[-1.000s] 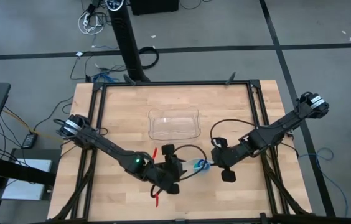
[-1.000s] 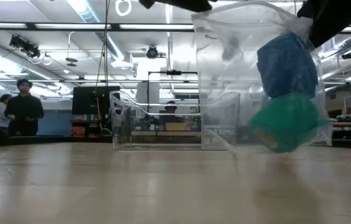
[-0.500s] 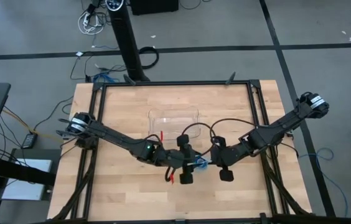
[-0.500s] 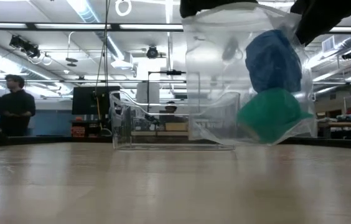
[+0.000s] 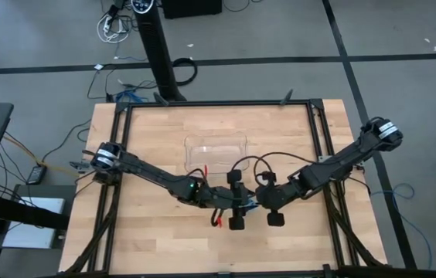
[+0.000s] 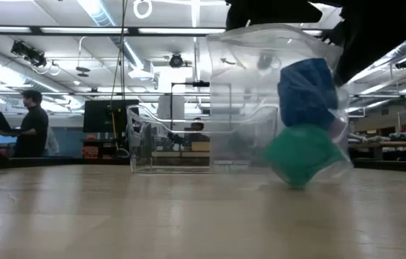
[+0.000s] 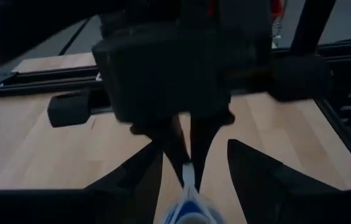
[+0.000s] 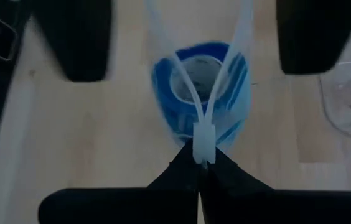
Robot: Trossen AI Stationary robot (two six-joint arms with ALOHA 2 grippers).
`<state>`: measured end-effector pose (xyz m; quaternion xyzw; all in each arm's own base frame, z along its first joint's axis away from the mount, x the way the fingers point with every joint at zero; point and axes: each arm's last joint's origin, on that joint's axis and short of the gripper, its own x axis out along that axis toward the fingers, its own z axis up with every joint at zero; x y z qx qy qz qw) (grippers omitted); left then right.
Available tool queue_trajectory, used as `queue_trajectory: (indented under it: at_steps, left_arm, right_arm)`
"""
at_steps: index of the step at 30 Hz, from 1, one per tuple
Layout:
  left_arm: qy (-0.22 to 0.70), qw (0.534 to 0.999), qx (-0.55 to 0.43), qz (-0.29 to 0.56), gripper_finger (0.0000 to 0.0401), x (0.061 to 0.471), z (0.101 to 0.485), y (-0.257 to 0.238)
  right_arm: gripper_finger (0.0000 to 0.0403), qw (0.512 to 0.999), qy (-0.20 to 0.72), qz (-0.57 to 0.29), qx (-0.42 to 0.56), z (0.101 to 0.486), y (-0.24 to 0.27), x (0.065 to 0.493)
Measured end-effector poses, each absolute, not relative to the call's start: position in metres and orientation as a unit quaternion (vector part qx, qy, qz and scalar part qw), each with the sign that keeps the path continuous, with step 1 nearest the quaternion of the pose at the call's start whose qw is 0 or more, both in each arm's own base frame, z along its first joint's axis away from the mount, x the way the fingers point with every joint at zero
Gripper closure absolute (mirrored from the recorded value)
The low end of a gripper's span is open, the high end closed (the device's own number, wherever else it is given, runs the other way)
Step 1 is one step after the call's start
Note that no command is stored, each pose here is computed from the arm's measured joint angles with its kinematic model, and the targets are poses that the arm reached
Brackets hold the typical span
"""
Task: Roll bandage
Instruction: Put the rolled blue bandage into the transparent zip bag
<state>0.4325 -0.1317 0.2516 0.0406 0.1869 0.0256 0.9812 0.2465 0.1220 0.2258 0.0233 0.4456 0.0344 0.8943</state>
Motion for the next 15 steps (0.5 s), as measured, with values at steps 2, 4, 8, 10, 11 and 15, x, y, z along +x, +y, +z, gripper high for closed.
queue_trajectory:
  at_steps: [2, 4, 8, 10, 11, 15]
  left_arm:
    - [0.19, 0.981, 0.039, 0.022, 0.0213, 0.4339, 0.2492, -0.13]
    - [0.198, 0.979, 0.039, 0.018, 0.0213, 0.4342, 0.2465, -0.1291]
    - [0.201, 0.979, 0.039, 0.015, 0.0213, 0.4348, 0.2447, -0.1293]
    - [0.209, 0.977, 0.041, 0.015, 0.0213, 0.4346, 0.2426, -0.1292]
    - [0.211, 0.977, 0.041, 0.015, 0.0213, 0.4346, 0.2421, -0.1288]
    - [0.211, 0.976, 0.047, 0.022, 0.0227, 0.4348, 0.2421, -0.1274]
  right_arm:
    - [0.0403, 0.895, 0.444, 0.029, 0.021, 0.2237, 0.1216, 0.2488]
    - [0.0403, 0.898, 0.439, 0.025, 0.017, 0.2237, 0.1213, 0.2501]
    - [0.0403, 0.903, 0.429, 0.024, 0.013, 0.2259, 0.1197, 0.2515]
    - [0.0403, 0.906, 0.422, 0.026, 0.015, 0.2279, 0.1196, 0.2519]
    - [0.0403, 0.907, 0.42, 0.027, 0.015, 0.2283, 0.1197, 0.2521]
    - [0.0403, 0.912, 0.409, 0.03, 0.019, 0.2305, 0.1204, 0.2534]
